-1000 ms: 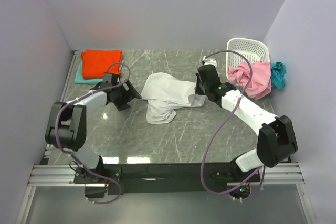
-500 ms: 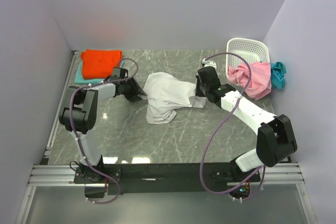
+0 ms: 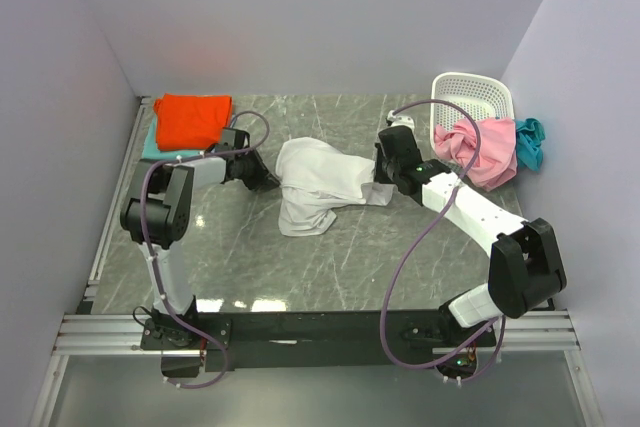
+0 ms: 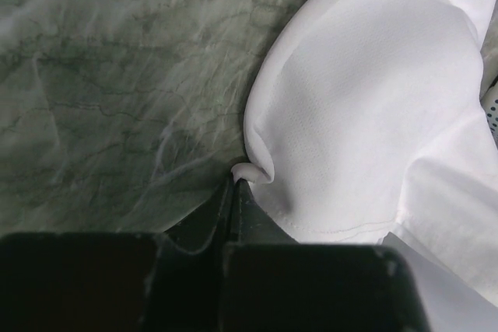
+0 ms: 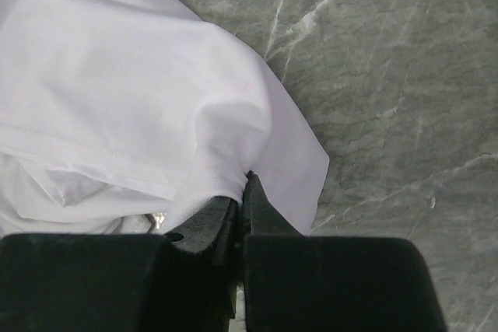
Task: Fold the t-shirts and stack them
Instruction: Flatten the tshirt out
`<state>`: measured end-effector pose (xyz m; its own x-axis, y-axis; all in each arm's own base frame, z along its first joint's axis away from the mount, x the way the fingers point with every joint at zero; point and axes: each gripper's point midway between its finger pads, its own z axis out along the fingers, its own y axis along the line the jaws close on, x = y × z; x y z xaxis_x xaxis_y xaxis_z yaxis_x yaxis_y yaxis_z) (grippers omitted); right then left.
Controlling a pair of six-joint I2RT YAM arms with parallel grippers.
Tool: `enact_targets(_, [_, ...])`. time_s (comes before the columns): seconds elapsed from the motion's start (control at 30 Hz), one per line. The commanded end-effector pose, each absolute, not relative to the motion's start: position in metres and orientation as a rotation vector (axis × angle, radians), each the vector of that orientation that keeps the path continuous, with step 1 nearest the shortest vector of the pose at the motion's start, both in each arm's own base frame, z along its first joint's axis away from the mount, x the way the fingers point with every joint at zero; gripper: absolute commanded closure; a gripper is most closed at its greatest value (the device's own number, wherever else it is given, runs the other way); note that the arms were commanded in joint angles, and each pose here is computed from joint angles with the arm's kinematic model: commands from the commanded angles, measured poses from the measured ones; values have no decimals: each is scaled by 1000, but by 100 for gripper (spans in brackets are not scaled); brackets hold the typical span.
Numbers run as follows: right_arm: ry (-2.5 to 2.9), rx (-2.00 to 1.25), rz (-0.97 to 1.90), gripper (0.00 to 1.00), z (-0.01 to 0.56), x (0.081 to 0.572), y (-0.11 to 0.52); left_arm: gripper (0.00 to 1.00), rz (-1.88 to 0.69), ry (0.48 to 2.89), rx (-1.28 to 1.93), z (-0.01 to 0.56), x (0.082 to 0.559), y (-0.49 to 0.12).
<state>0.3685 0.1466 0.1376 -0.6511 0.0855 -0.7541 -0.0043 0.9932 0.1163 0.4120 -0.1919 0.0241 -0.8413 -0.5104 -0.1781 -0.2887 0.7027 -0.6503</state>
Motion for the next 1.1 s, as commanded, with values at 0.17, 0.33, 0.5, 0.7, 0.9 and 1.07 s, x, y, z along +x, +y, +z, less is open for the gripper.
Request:
enact_targets(0.17, [2156, 38, 218, 100, 181, 374, 151, 99, -874, 2335, -484, 108, 421, -184])
enact_targets(0.33, [2071, -7, 304, 100, 227, 374, 162, 99, -907, 2184, -351, 174, 417, -190])
enact_targets(0.5, [1911, -56, 361, 100, 307, 364, 163, 99, -896, 1961, -258, 276, 410, -181])
enact_targets(0.7, [1741, -157, 502, 100, 398, 324, 166, 99, -889, 1620, -156, 407, 369, -161])
enact_targets(0.9, [1482, -293, 669, 100, 505, 258, 168, 99, -870, 1338, -83, 520, 308, -138])
enact_targets(1.07, [1356, -412, 762, 100, 561, 207, 169, 99, -923, 1171, 22, 587, 255, -136])
